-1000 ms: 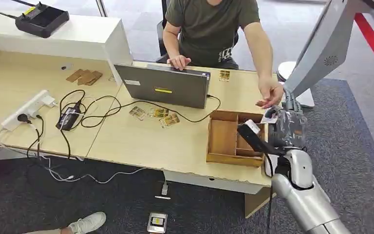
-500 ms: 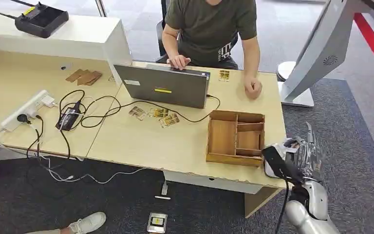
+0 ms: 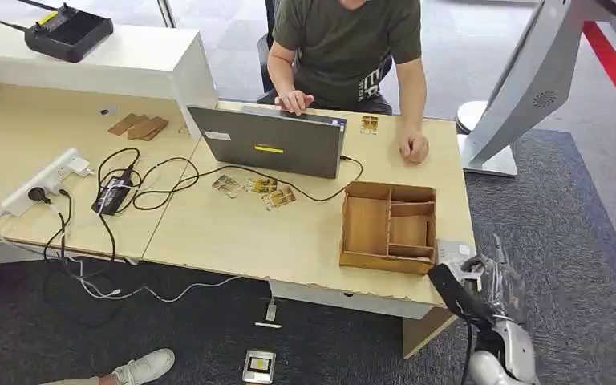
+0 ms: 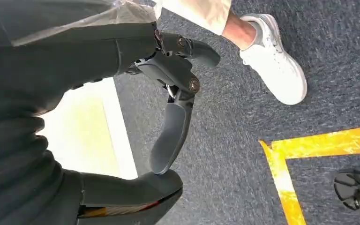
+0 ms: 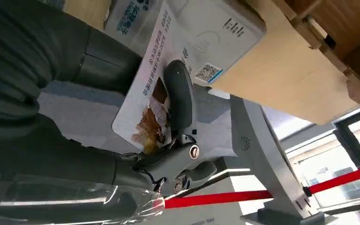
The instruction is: Pass the card to the sensor for recognition and then transmit it.
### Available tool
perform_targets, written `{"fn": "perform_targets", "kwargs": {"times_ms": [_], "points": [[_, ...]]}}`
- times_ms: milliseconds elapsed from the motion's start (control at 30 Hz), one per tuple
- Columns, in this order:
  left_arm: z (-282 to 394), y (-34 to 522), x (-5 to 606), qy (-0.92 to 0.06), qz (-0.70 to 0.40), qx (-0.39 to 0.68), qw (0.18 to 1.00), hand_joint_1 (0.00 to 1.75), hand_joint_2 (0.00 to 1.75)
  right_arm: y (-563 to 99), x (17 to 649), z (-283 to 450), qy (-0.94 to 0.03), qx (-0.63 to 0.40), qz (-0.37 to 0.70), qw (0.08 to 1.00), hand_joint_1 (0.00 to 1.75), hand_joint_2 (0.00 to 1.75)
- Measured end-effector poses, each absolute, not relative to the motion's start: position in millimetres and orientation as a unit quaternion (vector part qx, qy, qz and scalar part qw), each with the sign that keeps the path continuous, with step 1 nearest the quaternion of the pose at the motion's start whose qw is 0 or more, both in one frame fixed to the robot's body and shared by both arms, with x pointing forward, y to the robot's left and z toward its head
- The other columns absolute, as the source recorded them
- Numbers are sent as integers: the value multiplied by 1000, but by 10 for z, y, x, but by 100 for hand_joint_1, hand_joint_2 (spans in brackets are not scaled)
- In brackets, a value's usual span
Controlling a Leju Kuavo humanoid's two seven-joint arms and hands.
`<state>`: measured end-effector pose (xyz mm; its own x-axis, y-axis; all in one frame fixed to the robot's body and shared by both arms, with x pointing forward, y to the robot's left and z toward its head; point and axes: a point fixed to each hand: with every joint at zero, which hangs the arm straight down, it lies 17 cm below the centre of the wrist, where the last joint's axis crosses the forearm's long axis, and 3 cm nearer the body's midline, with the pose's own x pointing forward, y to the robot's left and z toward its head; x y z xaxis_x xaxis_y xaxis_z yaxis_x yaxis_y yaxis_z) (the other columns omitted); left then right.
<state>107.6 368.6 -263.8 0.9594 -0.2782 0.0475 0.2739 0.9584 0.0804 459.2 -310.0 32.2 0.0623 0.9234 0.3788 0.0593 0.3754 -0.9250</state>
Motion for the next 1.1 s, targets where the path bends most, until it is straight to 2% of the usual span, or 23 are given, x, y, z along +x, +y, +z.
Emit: {"fn": "perform_targets", "kwargs": {"times_ms": [367,600,767,1100], "points": [[-2639,3696,1064,-28,-141,37,989,0,175,-3169,4620,234,-546,-437,371,612,175,175],[-2638,3715,1060,-28,-145,39,988,0,175,-3106,4780,618,-562,-461,379,573,175,175],[-2635,3723,1074,-27,-151,41,987,0,175,-2896,4923,1056,-592,-466,385,532,175,175],[-2598,3671,1233,-29,-172,37,984,0,175,-2229,5191,1595,-649,-381,395,527,175,175]]}}
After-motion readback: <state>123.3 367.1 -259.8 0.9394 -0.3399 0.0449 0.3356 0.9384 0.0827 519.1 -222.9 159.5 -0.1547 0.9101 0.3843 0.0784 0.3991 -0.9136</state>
